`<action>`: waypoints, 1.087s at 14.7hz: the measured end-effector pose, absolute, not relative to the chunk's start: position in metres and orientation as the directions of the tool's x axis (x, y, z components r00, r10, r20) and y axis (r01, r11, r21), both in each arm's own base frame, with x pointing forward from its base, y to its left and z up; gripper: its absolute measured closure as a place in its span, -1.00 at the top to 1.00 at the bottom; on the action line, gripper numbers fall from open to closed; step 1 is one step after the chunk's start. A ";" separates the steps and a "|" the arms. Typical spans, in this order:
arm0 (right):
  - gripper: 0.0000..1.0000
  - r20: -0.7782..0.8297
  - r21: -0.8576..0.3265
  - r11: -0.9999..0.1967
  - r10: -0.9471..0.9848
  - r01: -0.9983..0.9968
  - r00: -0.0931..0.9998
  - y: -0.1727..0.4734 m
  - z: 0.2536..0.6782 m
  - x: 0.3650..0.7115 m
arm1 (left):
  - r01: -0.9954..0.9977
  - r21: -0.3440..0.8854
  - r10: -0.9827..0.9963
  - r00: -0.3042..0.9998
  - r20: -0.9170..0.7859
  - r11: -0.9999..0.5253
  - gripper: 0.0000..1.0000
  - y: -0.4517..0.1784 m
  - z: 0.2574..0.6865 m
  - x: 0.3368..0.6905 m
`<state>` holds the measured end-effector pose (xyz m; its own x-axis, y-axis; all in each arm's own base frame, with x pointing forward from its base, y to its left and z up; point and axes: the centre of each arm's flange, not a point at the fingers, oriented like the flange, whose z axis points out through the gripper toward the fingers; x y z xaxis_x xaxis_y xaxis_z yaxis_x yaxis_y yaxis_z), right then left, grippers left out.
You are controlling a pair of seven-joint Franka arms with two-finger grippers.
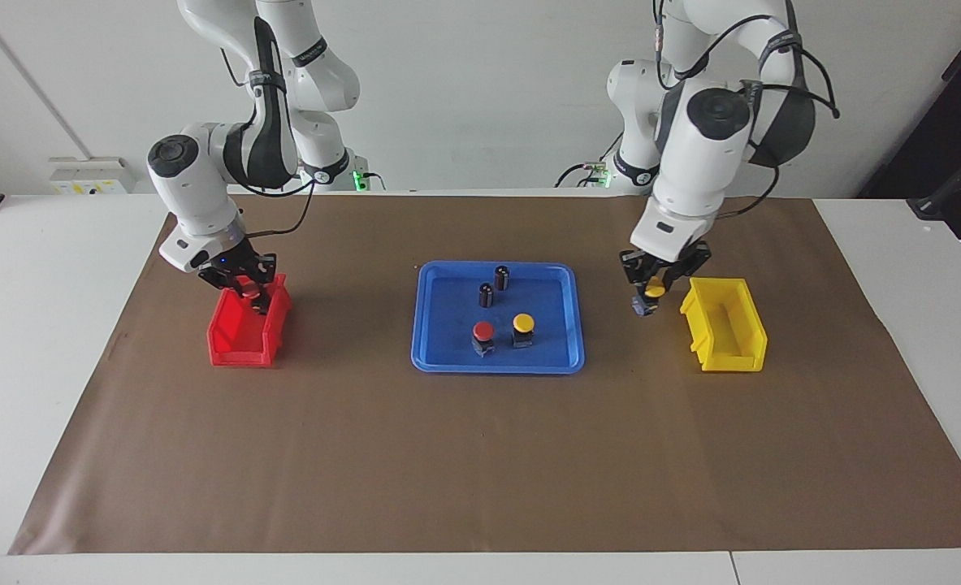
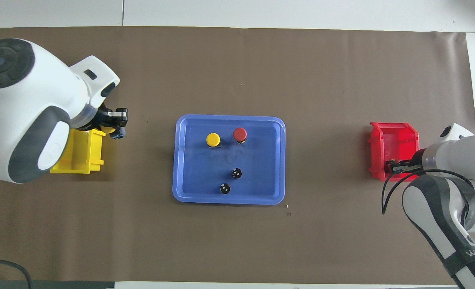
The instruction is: Sort red and yellow buttons by color
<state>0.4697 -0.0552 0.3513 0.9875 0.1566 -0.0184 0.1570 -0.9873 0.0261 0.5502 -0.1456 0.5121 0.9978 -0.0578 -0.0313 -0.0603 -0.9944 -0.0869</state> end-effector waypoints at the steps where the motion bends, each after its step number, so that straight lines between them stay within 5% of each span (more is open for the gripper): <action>1: -0.18 -0.019 0.026 -0.987 0.157 0.157 0.987 -0.055 0.351 0.470 | -0.081 -0.085 -0.077 0.996 -0.042 -0.993 -0.18 -0.117 0.512 0.553; 4: 0.25 -0.020 0.026 -0.987 0.157 0.157 0.987 -0.055 0.356 0.472 | -0.130 -0.078 -0.125 0.990 -0.057 -0.989 -0.18 -0.072 0.493 0.553; 10: 0.37 -0.042 0.023 -0.984 0.176 0.177 0.983 -0.026 0.453 0.519 | -0.132 -0.069 -0.130 0.991 -0.027 -0.989 -0.18 -0.033 0.433 0.536; 16: 0.37 0.081 -0.056 -0.998 -0.003 0.002 0.997 0.234 0.521 0.577 | -0.127 -0.063 -0.125 0.992 -0.034 -0.990 -0.18 -0.026 0.386 0.518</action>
